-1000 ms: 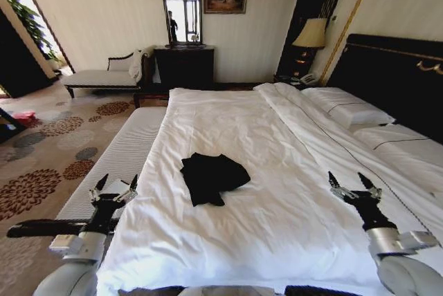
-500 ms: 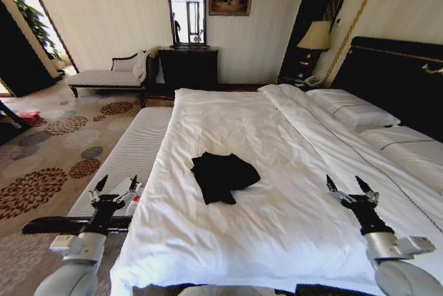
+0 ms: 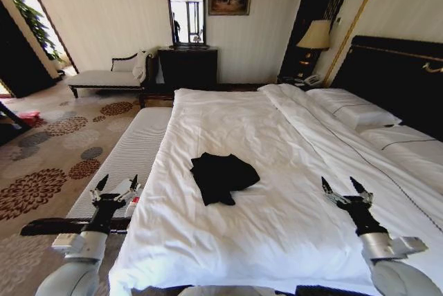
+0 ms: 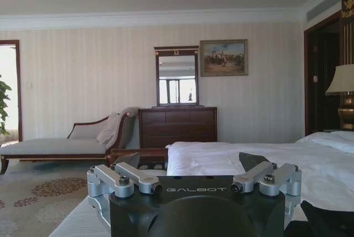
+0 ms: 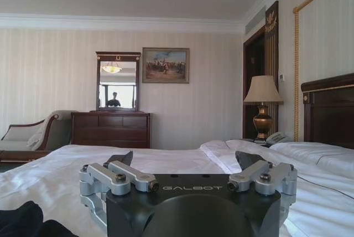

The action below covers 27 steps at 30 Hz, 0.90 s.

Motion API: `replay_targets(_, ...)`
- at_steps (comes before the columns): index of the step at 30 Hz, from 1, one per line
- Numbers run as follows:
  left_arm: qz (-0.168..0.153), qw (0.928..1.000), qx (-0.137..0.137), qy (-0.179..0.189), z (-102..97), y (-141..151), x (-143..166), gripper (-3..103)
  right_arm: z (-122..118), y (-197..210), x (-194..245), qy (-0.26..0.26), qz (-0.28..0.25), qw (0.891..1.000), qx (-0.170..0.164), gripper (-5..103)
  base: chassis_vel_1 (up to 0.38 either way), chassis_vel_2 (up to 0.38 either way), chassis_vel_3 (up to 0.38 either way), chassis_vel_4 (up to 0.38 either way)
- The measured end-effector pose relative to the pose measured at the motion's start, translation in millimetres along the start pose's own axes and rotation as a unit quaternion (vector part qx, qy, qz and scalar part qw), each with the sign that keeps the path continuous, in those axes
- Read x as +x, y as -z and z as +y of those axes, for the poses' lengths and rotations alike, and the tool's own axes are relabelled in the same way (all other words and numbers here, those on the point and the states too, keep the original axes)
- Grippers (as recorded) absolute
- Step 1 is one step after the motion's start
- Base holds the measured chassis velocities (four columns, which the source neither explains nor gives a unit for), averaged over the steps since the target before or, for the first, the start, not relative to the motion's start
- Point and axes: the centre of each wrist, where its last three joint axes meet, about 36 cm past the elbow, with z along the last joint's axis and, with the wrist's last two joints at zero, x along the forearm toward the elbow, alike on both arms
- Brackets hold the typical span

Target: Fold the clothes on the bed.

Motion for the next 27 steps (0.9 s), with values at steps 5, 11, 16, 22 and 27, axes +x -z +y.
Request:
replay_targets(5,0.001,1.0000,-0.001,0.000,0.3,-0.4,0.1,100,1.2,-0.9,0.2,0.000,0.001,1.000,-0.001,100,0.000,0.000,0.000,0.000)
replay_targets(11,0.001,1.0000,-0.001,0.002,1.7,-0.6,0.0,100,2.4,-1.3,1.0,0.001,0.002,1.000,0.001,100,0.000,0.000,0.000,0.000)
replay_targets(16,0.002,1.0000,0.001,0.001,0.5,-1.7,-0.1,100,2.6,-1.3,1.7,0.001,0.002,1.000,0.002,100,0.000,0.000,0.000,0.000)
replay_targets(22,0.009,1.0000,0.003,-0.002,-0.3,-2.2,-1.4,100,10.6,3.8,2.6,0.012,0.002,1.000,-0.020,100,-0.028,0.037,0.016,-0.029)
replay_targets(27,0.020,0.9997,0.003,-0.011,-3.2,1.4,-6.7,100,20.2,8.4,-3.8,0.038,0.014,0.999,-0.020,100,0.000,0.000,0.000,0.000)
